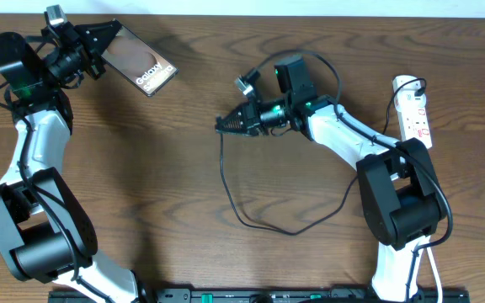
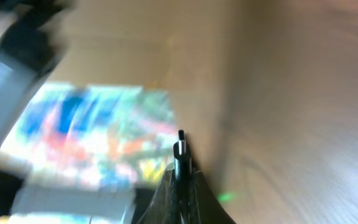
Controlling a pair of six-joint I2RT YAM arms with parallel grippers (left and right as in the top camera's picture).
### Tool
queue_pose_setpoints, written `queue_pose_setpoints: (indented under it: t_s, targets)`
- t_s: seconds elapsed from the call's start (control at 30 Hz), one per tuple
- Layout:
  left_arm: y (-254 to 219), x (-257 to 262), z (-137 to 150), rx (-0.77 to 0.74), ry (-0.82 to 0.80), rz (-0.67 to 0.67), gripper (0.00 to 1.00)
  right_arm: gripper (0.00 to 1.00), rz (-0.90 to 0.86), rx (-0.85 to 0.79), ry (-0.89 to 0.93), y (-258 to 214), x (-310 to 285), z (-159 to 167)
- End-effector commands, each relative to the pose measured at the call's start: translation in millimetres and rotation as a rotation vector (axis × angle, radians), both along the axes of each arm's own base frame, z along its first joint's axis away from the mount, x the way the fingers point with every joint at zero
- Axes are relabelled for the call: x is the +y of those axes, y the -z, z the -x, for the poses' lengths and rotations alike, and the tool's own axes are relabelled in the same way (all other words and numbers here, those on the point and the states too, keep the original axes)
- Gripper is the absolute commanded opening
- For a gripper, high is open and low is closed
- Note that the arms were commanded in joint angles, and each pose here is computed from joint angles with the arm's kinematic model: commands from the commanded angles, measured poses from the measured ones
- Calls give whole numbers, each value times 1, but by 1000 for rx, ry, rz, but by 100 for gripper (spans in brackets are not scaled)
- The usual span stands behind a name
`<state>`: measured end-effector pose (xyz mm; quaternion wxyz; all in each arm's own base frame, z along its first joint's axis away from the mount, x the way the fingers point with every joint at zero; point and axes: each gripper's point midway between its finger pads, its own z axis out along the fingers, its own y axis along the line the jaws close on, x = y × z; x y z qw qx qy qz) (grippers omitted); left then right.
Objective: Plug charger to phone and switch on socket
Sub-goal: 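Lift the cable connector with the right gripper toward the phone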
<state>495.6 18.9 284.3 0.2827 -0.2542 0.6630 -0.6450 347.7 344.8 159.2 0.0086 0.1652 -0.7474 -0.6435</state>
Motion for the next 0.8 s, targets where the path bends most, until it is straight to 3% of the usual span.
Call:
queue_pose_setpoints:
  t_s: [0.0,0.27,0.53,0.77]
  targets:
    - [-11,-2,8,-43,29,-24,7,1,-198,-58,-219,-33,-3,33]
    - [-11,-24,29,-161,192,-116,7,1,-269,-223,-316,-43,25,57]
    - [-10,-59,57,-303,415,-184,8,1,-304,-275,-389,-48,46,81]
    - [-10,-75,58,-310,448,-181,7,1,-309,-289,-386,-49,45,80]
